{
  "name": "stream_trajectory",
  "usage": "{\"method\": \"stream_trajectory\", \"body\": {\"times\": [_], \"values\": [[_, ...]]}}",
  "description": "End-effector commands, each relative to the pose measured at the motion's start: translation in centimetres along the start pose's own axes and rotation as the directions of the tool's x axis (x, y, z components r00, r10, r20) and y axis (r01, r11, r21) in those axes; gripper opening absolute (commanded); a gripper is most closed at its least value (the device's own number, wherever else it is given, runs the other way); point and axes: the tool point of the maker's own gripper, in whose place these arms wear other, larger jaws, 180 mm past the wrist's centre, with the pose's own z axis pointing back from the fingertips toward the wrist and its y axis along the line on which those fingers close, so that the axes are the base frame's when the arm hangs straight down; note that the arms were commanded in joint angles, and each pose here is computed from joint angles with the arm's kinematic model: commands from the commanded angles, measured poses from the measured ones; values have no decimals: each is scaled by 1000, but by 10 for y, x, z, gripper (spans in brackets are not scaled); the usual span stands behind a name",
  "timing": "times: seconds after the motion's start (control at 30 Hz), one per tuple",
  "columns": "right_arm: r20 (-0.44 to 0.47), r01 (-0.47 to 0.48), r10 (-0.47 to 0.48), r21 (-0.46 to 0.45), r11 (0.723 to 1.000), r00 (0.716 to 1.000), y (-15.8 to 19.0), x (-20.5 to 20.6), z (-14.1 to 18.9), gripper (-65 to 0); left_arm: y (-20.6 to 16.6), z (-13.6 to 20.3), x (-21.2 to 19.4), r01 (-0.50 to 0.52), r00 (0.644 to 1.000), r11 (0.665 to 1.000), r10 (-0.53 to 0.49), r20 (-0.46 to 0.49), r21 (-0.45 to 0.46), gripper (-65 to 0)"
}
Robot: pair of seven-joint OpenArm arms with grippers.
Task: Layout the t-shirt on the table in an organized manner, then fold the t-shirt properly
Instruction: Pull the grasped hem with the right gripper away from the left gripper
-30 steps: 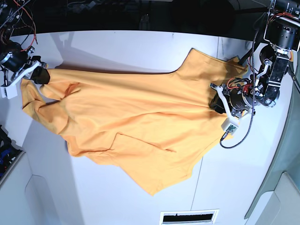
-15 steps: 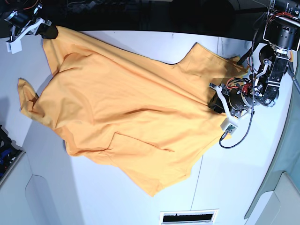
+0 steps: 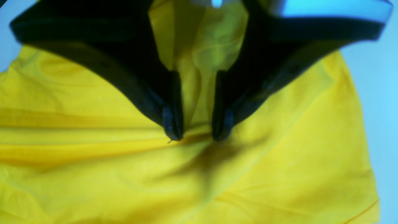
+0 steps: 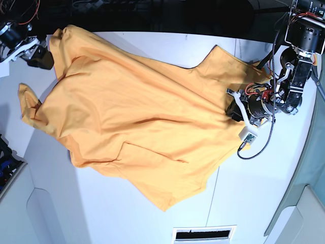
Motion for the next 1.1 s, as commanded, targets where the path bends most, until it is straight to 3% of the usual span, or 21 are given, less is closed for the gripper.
{"method": "stream_trajectory", "body": {"times": [0.0, 0.17, 0.43, 0.63, 0.7, 0.8, 1.07], "values": [[46, -37, 38, -24, 999, 998, -4, 19, 0, -355, 10, 4, 5, 13, 1000, 1000, -13, -4, 24, -470], [21, -30, 32, -59, 998, 999, -20, 24, -25, -355, 8, 4, 7, -3, 1000, 1000, 3, 6, 12, -470], [-100, 26, -31, -47, 999, 995, -34, -21, -67, -355, -2, 4, 13, -12, 1000, 999, 13, 28, -33, -470], [-168, 35, -35, -4, 999, 985, -21, -43, -80, -364, -3, 4, 15, -19, 999, 999, 21, 36, -38, -470], [-185, 21, -18, 17, 1000, 983, -13, -47, -84, -453, -4, 4, 15, -24, 999, 999, 26, 38, -42, -470], [-198, 12, -6, 32, 999, 980, -8, -50, -87, -650, -3, 4, 15, -24, 999, 999, 25, 38, -41, -470], [-218, 79, -75, 11, 997, 973, -20, -53, -59, -650, -2, 4, 12, -12, 1000, 999, 13, 23, -32, -470]]}}
